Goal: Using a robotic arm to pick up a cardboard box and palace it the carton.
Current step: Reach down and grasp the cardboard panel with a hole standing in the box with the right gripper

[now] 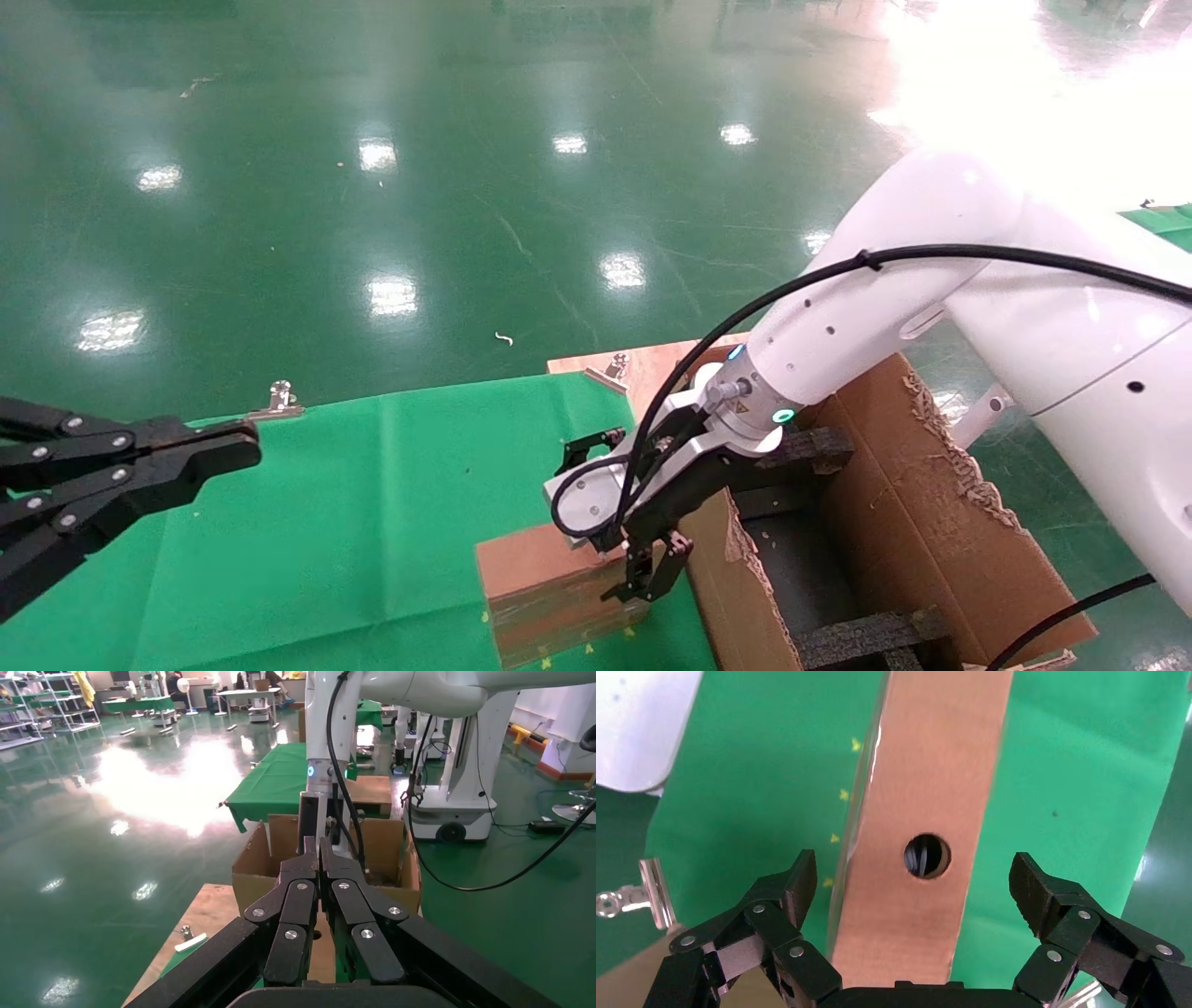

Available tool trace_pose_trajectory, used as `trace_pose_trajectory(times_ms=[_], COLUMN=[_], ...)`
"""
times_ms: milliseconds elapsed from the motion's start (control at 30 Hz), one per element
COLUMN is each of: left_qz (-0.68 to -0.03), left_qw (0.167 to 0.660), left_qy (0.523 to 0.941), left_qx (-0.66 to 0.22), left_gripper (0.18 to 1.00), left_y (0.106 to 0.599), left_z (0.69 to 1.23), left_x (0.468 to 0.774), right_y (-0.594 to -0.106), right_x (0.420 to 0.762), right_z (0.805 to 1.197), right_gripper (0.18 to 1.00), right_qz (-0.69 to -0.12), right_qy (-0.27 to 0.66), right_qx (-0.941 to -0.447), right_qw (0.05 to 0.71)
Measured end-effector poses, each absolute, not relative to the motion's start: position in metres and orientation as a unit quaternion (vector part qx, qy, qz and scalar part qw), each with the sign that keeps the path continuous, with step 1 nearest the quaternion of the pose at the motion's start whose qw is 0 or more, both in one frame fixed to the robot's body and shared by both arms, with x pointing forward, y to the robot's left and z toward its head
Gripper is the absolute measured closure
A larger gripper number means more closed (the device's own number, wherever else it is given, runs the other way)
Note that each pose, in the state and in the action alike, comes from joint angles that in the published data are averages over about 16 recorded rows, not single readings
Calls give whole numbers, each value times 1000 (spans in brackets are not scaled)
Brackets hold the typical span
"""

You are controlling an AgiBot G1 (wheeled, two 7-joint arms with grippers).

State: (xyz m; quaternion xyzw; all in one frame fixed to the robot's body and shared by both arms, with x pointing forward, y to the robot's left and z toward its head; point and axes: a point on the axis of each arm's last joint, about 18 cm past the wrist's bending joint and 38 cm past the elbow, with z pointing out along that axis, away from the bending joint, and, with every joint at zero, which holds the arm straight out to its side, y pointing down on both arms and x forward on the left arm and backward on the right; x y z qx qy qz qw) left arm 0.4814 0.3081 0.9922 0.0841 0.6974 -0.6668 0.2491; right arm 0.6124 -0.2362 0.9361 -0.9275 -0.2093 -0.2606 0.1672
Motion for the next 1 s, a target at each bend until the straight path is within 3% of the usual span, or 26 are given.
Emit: trace_pose_trajectory(times_ms=[433, 800, 1000], left_qz=[-667, -667, -667], left_qw=[249, 249, 249], left_qy=[697, 697, 697], left_qx=[84, 84, 84], left_gripper=[901, 694, 548], left_y=[308, 308, 308], left_z=[992, 992, 992], left_x=[481, 481, 481], right_y=[-236, -236, -236], right_x=[615, 614, 613], right_z=[936, 936, 936], right_gripper=[217, 352, 479], right_qz=[-263, -263, -262], right_qy=[-212, -211, -211], right_qx=[-927, -927, -927], right_qw=[160, 164, 164])
